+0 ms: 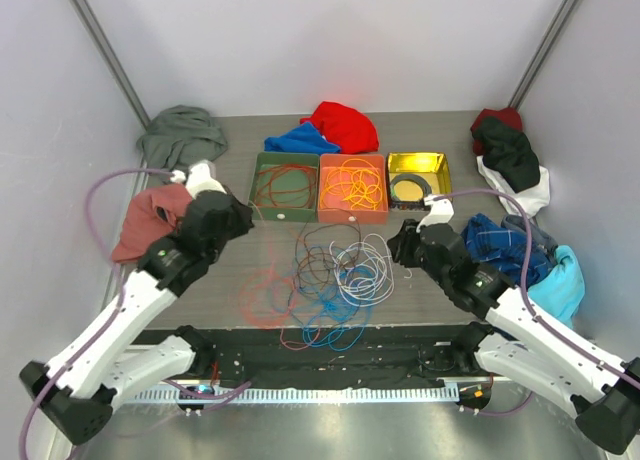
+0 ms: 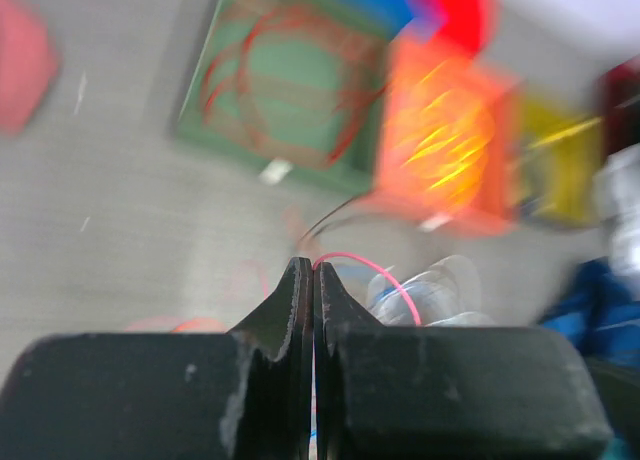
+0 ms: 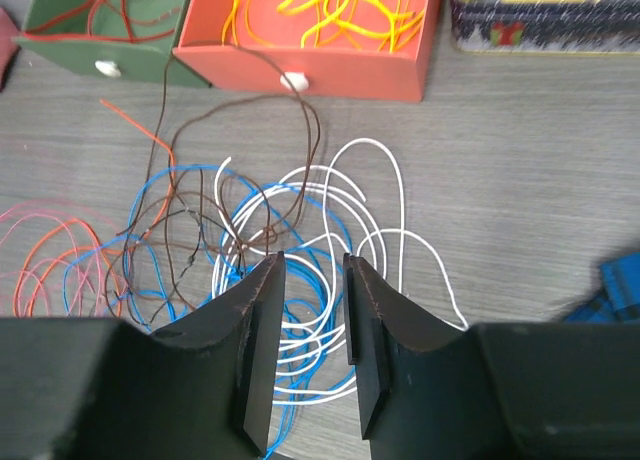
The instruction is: Untangle the cables
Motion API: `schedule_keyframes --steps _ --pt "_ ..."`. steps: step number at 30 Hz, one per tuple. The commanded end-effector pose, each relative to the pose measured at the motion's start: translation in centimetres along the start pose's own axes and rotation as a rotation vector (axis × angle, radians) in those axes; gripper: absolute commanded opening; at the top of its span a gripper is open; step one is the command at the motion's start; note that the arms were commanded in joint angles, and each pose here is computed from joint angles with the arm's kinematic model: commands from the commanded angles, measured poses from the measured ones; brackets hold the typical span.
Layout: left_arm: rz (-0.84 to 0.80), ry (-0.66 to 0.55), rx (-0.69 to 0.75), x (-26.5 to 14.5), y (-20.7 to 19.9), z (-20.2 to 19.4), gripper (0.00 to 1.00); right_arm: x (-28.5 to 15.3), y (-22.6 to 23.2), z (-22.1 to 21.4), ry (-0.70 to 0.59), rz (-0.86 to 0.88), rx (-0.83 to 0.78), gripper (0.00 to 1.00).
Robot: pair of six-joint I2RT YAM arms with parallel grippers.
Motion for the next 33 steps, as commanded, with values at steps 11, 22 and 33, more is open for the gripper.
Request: schedule_keyframes --steps 11,22,33 --pt "-0.243 -0.44 -0.029 -9.5 -8.3 18.0 0.0 -2.2 1.9 5.0 -0.153 0.054 0.024 0.37" --pt "-0.389 -0.556 -0.015 -12.3 -14.8 26.1 0.0 -1.7 3.7 5.0 -0.118 0.156 0.02 0.43" --pt "-0.852 -0.449 0.08 -18.4 -21.9 24.1 0.0 -1.9 10.2 5.3 -0.079 0.585 0.081 0.58"
Point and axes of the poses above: each gripper's point midway between its finger pads, its own x axis out along the fingers, its own y axis along the line the jaws close on, z = x × y, the point moved 5 cm from there along -x, back along the fingers, and after that the axes turned 2 degrees about x, right-handed, at the moved point
